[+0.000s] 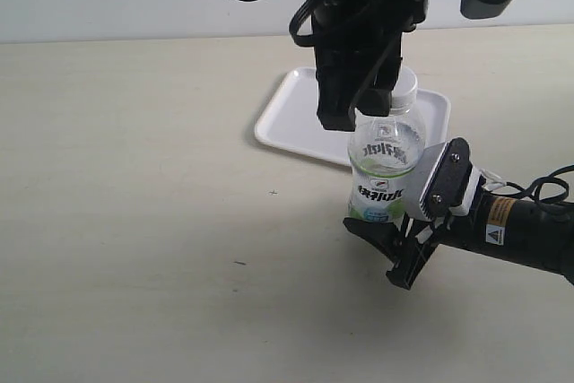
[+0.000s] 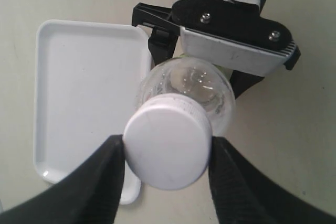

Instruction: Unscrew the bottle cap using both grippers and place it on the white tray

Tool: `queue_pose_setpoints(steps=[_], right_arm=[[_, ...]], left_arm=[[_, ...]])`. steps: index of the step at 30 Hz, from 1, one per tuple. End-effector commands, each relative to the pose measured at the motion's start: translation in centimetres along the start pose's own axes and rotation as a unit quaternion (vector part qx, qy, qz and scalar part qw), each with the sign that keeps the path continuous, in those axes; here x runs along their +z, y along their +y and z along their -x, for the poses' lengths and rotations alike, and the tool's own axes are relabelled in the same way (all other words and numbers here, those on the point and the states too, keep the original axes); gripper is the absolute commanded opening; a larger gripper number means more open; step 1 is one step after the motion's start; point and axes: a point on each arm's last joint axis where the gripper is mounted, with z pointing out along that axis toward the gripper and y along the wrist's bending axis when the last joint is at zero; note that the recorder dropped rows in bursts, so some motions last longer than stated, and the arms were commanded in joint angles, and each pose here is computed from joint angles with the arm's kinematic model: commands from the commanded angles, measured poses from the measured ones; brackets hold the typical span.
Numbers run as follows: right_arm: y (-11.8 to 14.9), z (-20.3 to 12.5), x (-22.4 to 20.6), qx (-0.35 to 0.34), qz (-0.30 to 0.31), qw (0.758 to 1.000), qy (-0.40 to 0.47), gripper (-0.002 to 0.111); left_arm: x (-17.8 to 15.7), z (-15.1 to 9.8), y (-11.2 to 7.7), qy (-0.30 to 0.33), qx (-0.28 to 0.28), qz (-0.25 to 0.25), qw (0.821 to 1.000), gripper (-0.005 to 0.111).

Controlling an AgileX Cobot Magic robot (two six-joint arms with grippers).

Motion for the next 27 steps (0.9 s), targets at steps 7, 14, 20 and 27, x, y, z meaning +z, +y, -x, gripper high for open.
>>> queue_pose_setpoints(steps=[7, 14, 20, 27], right_arm=[[-0.34, 0.67, -0.03, -0.006, -0.008, 1.000, -0.030, 0.000], [-0.34, 0.67, -0.03, -0.002, -0.008, 1.000, -0.030, 0.000], [-0.34, 0.67, -0.03, -0.001, -0.008, 1.000, -0.030, 0.000], [-0.32, 0.67, -0.03, 0.003, -0.007, 1.000, -0.030, 0.000]], left_arm=[[-0.35, 0.39, -0.16, -0.013, -0.088, -0.004, 0.996, 0.000], [-0.35, 0.41, -0.17, -0.014, -0.210, -0.006, 0.978, 0.000], [-0.35, 0.41, -0.17, -0.013, -0.315, -0.007, 0.949, 0.000], [-0.35, 0.42, -0.18, -0.013, -0.402, -0.009, 0.916, 0.000]])
